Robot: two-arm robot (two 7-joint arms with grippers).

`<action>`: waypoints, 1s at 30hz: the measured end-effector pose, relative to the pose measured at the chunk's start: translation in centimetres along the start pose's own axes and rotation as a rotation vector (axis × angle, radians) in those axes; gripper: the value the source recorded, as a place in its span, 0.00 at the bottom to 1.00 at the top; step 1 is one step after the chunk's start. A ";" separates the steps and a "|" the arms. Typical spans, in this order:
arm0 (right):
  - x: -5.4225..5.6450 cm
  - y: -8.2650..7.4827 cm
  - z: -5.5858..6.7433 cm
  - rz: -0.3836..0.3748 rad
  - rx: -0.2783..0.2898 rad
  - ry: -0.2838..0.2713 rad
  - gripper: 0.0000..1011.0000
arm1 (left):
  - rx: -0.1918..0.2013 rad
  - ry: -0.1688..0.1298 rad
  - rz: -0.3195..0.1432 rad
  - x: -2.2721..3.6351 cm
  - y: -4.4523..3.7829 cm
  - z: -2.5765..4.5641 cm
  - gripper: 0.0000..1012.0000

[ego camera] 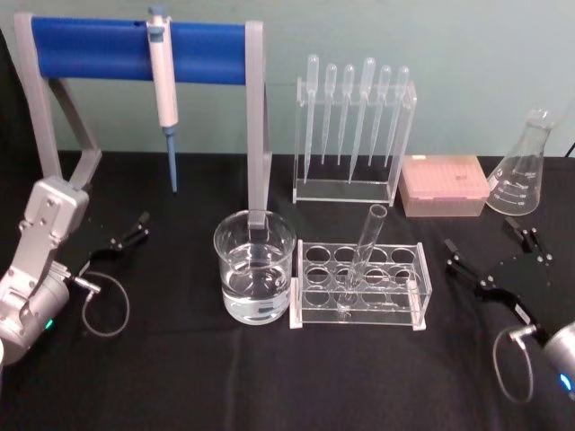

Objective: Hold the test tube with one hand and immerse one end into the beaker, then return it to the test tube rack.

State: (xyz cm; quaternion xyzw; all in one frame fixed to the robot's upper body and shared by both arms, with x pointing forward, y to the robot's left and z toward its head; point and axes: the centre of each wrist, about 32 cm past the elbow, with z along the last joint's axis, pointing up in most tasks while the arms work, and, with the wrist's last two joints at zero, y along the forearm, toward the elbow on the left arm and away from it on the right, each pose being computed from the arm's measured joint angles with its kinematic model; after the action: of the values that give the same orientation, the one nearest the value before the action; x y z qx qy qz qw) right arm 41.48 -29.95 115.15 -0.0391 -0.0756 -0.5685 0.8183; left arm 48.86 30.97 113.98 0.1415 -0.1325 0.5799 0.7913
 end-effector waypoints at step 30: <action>-0.7 4.1 -2.7 -0.111 -0.130 -0.183 0.99 | 0.000 0.000 0.000 0.00 0.00 0.00 0.99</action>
State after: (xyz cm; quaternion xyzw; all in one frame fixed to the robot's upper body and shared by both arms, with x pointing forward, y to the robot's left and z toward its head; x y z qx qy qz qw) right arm 45.30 -28.30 112.49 -0.1394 -0.1151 -0.6107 0.7709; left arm 48.86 30.97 113.98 0.1415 -0.1325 0.5799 0.7913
